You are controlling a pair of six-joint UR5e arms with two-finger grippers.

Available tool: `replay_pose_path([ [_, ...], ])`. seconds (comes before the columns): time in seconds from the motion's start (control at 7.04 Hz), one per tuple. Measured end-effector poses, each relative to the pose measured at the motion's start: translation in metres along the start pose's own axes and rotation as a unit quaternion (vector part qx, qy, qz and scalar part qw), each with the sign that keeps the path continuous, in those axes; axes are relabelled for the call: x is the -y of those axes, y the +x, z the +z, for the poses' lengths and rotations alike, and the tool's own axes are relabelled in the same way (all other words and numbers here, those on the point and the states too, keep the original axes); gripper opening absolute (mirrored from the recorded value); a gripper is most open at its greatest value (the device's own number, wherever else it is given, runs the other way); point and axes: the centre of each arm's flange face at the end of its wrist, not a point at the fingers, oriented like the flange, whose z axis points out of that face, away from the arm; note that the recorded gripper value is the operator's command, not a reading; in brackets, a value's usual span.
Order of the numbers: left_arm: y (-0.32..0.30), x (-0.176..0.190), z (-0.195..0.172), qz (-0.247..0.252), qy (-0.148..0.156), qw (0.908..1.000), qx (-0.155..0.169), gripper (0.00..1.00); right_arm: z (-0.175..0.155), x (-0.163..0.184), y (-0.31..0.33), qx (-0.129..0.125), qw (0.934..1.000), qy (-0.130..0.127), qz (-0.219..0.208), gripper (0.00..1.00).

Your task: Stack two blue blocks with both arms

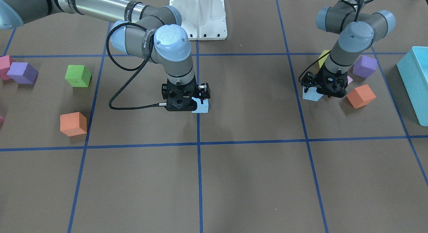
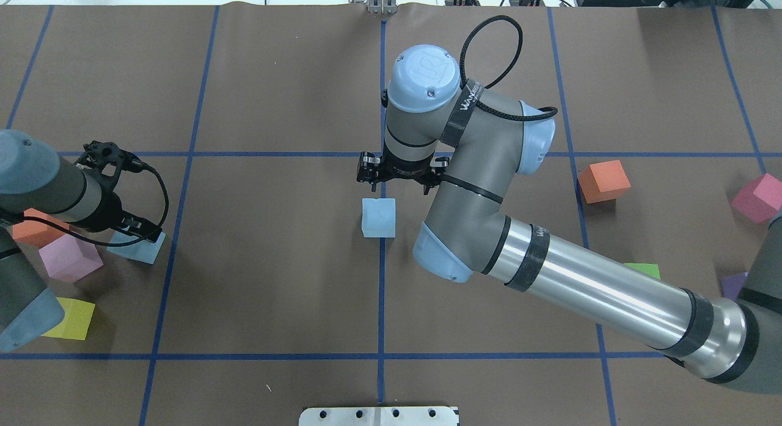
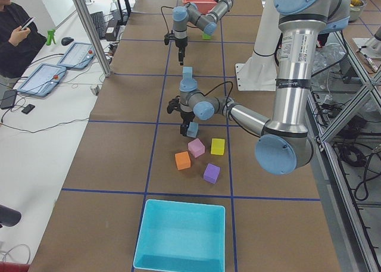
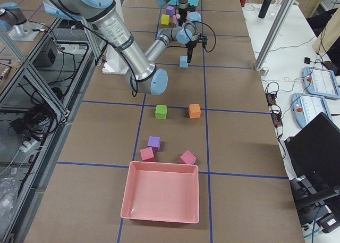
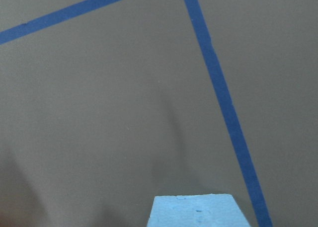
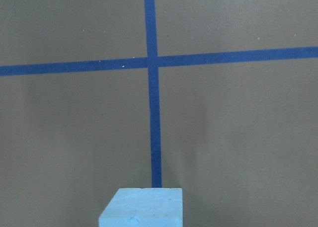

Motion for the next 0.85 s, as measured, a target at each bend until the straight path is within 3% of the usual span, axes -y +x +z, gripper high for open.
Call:
replay_pose_path([
  [0.14, 0.005, -0.001, 0.005, 0.004, -0.004, 1.0, -0.001, 0.61, -0.008, 0.007, 0.011, -0.001, 1.0, -0.002, -0.002, 1.0],
  [0.43, 0.011, -0.002, 0.008, 0.008, -0.008, 0.9999, -0.002, 0.52, -0.017, 0.019, 0.033, 0.0, 1.0, -0.003, -0.005, 1.0],
  [0.85, 0.045, 0.016, -0.015, 0.012, -0.019, 0.9994, -0.027, 0.52, -0.022, 0.033, 0.066, -0.002, 0.9999, -0.003, -0.012, 1.0],
])
